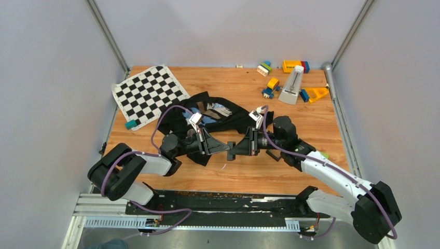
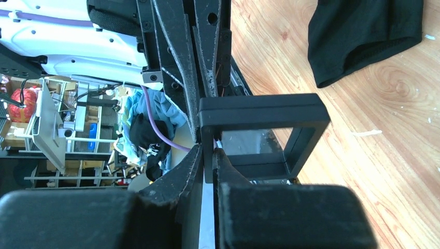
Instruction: Remove the brooch from the garment
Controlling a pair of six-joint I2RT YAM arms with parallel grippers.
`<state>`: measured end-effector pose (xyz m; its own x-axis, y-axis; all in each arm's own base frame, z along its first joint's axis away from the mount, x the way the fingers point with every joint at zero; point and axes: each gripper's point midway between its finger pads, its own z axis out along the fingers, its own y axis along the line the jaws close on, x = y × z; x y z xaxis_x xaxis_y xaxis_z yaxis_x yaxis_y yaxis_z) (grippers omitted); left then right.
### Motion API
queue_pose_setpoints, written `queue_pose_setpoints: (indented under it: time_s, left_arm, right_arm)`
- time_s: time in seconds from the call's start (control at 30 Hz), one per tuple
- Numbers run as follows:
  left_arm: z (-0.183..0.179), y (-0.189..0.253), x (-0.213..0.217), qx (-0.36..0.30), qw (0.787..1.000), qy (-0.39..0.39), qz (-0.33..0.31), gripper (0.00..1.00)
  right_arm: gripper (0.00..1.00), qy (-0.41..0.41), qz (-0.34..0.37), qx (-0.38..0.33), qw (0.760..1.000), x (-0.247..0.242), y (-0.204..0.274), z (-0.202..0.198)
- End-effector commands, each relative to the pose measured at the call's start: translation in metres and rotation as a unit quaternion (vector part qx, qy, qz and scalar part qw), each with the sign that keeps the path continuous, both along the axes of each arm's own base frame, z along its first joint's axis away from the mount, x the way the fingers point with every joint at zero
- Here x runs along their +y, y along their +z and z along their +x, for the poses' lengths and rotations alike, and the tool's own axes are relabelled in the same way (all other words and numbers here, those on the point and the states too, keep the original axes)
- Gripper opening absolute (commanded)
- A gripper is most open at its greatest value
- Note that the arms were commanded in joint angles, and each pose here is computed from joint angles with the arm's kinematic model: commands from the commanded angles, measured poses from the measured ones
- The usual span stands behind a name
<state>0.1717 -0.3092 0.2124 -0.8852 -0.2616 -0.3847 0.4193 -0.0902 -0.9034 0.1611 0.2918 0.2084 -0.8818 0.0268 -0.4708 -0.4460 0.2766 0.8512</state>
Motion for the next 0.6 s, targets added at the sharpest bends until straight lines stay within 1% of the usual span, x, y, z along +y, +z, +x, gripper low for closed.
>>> queue_pose_setpoints:
  time_s: [0.0, 0.17, 0.33, 0.37, 0.4, 0.43, 0.47, 0.5, 0.53, 0.57]
  left_arm:
    - [0.004, 0.01, 0.014, -0.014, 0.999, 0.02, -0.027, 0.0]
    - [0.003, 0.013, 0.016, -0.018, 0.999, 0.022, -0.031, 0.0]
    - [0.002, 0.011, 0.016, -0.02, 0.999, 0.02, -0.024, 0.01]
    - [0.004, 0.006, 0.016, -0.013, 1.0, 0.022, -0.016, 0.05]
    - [0.004, 0.004, 0.016, -0.018, 0.999, 0.025, -0.012, 0.16]
    - [0.007, -0.004, 0.018, -0.007, 0.999, 0.031, 0.001, 0.23]
    - [0.009, -0.006, 0.02, -0.014, 0.999, 0.039, 0.009, 0.35]
    - [0.013, -0.018, 0.024, 0.001, 0.998, 0.049, 0.027, 0.4]
    - [0.014, -0.021, 0.028, -0.01, 0.997, 0.059, 0.038, 0.47]
    - [0.019, -0.036, 0.033, 0.013, 0.995, 0.07, 0.066, 0.5]
  right_arm:
    - [0.0, -0.031, 0.022, -0.024, 0.999, -0.015, 0.012, 0.006]
    - [0.0, -0.046, 0.017, -0.005, 0.999, -0.026, 0.002, 0.01]
    - [0.0, -0.051, 0.018, -0.01, 0.999, -0.029, 0.003, 0.012]
    - [0.0, -0.053, 0.017, -0.01, 0.998, -0.03, 0.004, 0.012]
    - [0.0, -0.058, 0.014, -0.01, 0.998, -0.032, 0.004, 0.013]
    - [0.0, -0.064, 0.009, -0.007, 0.998, -0.034, 0.003, 0.015]
    - [0.0, -0.072, 0.004, -0.006, 0.997, -0.037, 0.003, 0.016]
    - [0.0, -0.08, -0.005, 0.001, 0.997, -0.04, 0.0, 0.016]
    - [0.0, -0.086, -0.013, 0.007, 0.996, -0.043, -0.004, 0.017]
    - [0.0, -0.091, -0.018, 0.012, 0.996, -0.045, -0.007, 0.017]
